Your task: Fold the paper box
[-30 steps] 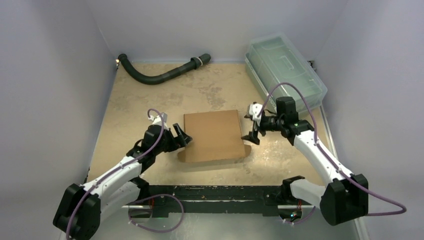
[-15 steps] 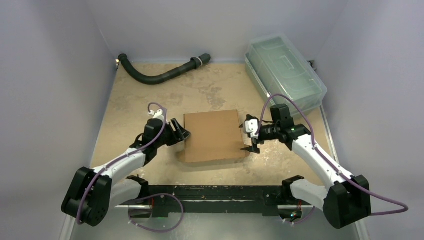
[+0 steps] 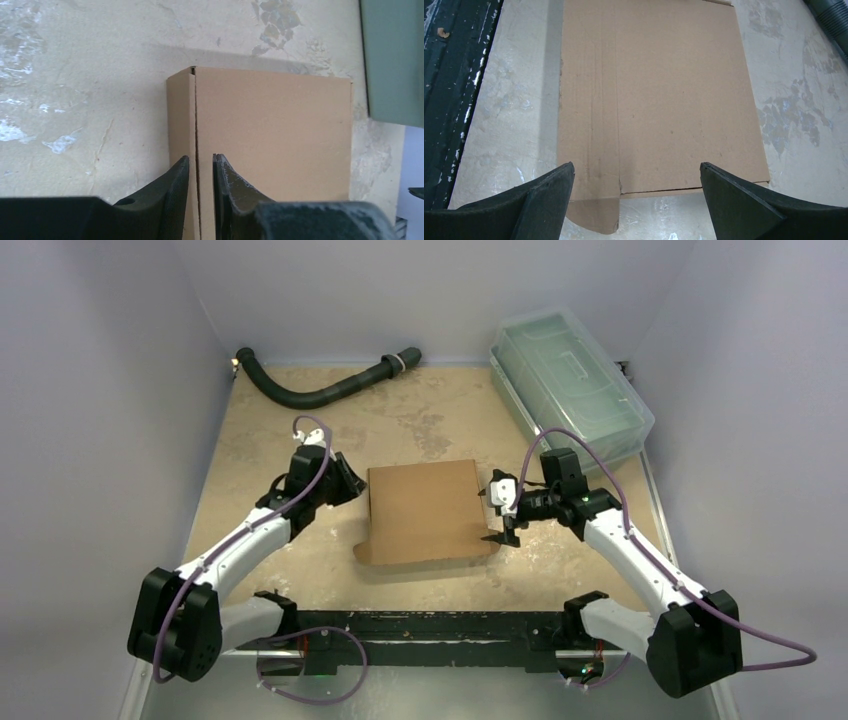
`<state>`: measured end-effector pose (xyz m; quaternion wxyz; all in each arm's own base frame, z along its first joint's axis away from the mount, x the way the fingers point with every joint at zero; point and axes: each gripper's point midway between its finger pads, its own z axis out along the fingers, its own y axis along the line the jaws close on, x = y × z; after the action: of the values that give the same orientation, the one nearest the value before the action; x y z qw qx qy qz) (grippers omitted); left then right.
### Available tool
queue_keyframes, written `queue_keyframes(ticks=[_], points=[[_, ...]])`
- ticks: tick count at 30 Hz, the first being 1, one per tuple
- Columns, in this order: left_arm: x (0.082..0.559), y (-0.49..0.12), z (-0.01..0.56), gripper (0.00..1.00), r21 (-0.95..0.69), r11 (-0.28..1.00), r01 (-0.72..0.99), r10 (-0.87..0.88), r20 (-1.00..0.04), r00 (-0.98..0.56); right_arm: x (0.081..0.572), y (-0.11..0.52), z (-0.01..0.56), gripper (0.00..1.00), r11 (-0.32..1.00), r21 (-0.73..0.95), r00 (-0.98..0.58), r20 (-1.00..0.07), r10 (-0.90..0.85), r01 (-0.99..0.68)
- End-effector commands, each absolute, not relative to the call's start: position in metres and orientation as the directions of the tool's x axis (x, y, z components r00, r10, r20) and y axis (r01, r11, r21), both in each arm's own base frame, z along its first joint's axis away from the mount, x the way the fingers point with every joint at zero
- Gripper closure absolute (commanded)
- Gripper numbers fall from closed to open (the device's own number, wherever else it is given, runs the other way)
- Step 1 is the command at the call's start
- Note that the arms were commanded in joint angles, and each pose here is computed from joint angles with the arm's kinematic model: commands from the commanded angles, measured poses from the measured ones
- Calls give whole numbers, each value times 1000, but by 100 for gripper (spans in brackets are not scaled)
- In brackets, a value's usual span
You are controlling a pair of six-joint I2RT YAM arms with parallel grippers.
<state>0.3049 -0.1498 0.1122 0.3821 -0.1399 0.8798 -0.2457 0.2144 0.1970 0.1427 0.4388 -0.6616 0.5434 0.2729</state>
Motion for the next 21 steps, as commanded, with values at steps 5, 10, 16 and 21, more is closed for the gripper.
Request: queue_keyframes(ticks=[5,10,16,21], points=[[321,-132,111,82,-376,923,-81,-319,-633,-705,214,200,146,1,-36,-291,273,-839,-471,-956],[326,-145,103,83,-370,929,-14,-256,-614,-747,214,200,144,1,-36,-282,265,-839,-475,-959],[325,-158,99,82,-408,912,40,-233,-594,-770,214,199,141,1,-43,-269,256,-838,-481,-962],[324,-161,99,81,-420,906,51,-229,-589,-775,214,200,140,1,-46,-265,254,-838,-483,-963]])
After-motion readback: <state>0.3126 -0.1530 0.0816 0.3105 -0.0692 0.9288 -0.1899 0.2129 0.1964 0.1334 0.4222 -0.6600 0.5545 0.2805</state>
